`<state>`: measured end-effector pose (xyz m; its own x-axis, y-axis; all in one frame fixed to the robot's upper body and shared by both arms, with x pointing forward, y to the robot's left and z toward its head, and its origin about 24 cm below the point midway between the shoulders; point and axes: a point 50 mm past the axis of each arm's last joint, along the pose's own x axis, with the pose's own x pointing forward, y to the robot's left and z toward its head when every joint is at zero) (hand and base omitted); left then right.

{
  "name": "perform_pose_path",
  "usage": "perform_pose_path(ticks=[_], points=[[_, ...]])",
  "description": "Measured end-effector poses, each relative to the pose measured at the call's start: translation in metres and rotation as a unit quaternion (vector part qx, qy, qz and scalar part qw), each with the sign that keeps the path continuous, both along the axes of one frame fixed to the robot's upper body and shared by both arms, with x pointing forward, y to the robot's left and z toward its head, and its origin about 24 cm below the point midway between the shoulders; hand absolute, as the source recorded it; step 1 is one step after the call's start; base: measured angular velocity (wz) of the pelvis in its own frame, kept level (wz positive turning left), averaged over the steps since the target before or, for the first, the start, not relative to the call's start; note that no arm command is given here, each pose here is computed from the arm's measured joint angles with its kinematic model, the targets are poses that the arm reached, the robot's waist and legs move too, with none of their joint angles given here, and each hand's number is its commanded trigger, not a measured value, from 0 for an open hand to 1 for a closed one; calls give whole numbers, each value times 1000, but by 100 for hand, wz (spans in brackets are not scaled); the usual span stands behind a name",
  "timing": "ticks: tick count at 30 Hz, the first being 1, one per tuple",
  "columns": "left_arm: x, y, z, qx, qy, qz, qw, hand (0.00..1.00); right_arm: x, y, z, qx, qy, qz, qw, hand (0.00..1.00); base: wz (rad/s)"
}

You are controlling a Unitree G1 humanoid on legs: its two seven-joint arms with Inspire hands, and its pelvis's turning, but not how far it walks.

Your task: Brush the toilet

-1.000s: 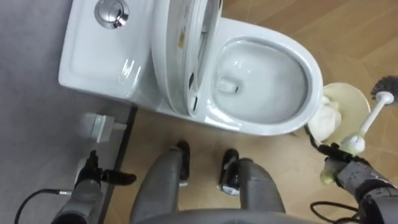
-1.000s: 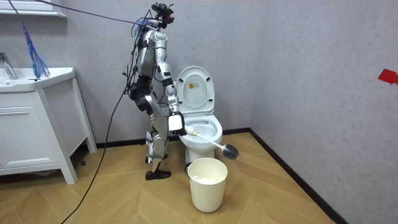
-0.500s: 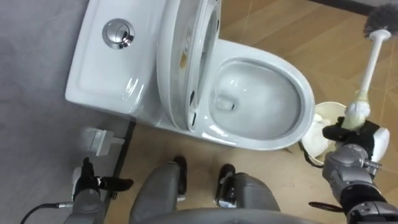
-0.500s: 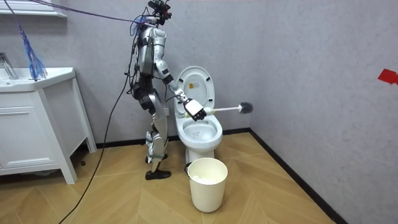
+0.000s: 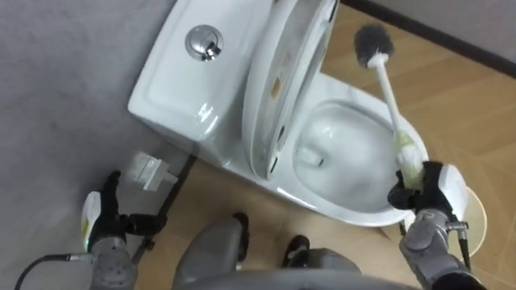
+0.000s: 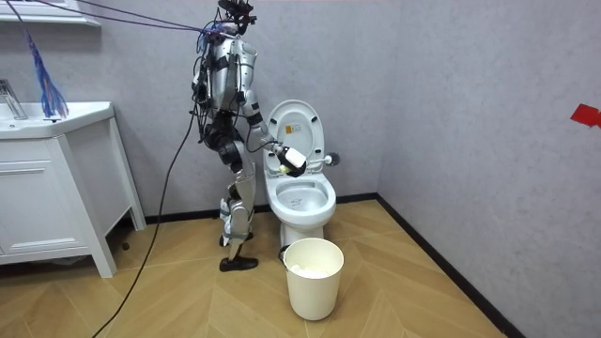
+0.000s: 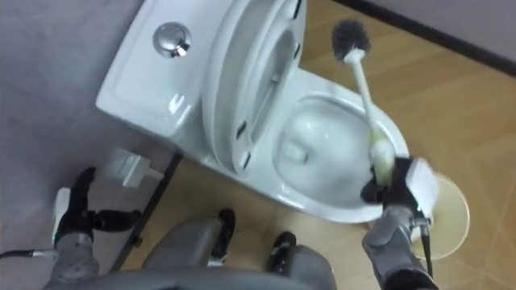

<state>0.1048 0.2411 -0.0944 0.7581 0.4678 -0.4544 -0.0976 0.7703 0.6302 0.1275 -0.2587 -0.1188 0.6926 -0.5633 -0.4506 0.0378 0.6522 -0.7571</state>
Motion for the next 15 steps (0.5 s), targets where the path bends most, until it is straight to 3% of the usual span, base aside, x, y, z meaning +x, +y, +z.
perform_pose_path(ticks=[9, 15], points=[[-13, -1, 23, 92, -36, -63, 993, 0, -73, -15, -24, 40, 140, -22, 989, 100, 16], [3, -6, 38, 136, -88, -104, 981, 0, -92, -19, -30, 62, 187, -33, 980, 100, 10]])
